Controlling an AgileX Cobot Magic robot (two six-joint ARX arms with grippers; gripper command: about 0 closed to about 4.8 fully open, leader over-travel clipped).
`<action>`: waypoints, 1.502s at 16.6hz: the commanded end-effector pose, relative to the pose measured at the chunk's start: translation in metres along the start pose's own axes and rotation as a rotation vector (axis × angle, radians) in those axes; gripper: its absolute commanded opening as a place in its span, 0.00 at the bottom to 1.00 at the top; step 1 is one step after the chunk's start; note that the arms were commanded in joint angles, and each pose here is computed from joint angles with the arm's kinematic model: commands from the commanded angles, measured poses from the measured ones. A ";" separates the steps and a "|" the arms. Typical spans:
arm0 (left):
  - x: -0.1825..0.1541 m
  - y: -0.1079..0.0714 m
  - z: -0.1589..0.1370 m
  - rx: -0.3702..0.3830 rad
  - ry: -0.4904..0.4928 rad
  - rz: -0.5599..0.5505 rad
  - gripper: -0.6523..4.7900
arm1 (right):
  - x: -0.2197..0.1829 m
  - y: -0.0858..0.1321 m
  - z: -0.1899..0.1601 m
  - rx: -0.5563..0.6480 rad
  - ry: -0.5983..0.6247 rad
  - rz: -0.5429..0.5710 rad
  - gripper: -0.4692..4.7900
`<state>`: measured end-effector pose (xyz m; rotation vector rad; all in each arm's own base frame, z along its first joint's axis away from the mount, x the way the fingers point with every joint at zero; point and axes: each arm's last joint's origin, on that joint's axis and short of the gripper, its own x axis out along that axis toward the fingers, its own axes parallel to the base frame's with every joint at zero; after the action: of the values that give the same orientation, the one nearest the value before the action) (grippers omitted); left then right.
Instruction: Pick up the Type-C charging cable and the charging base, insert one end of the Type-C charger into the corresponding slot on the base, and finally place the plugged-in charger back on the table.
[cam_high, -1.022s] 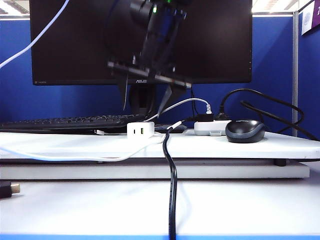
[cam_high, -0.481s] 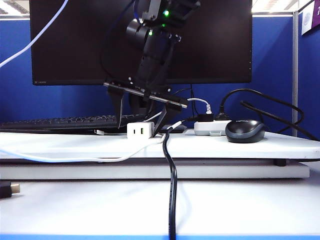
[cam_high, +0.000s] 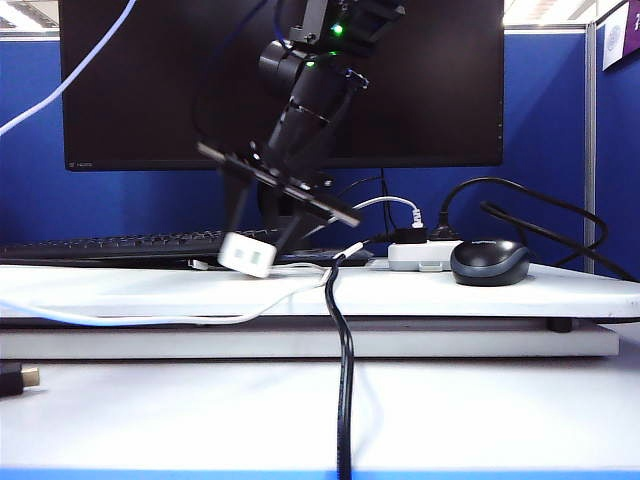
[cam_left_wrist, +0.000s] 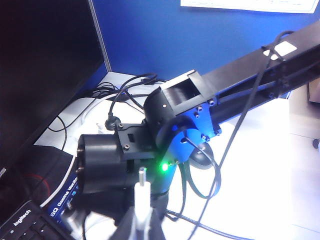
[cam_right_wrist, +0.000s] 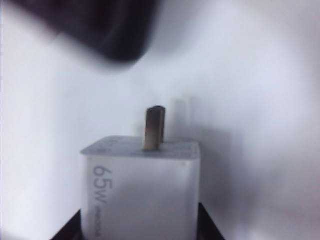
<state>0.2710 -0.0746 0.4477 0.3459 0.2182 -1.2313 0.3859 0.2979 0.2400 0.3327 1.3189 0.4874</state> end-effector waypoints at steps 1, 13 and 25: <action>-0.009 -0.010 0.008 0.024 -0.022 0.007 0.11 | -0.044 0.017 0.001 -0.031 -0.013 0.190 0.08; -0.040 -0.028 0.059 -0.088 -0.314 -0.021 0.11 | -0.302 0.079 -0.011 -0.411 -0.784 1.024 0.08; -0.037 -0.026 0.078 -0.363 -0.434 0.060 0.11 | -0.317 0.093 -0.020 -0.352 -0.814 1.226 0.08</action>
<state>0.2344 -0.0785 0.5261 -0.2103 0.0637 -1.1461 0.3032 0.2155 0.5400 0.9011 0.1356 1.3743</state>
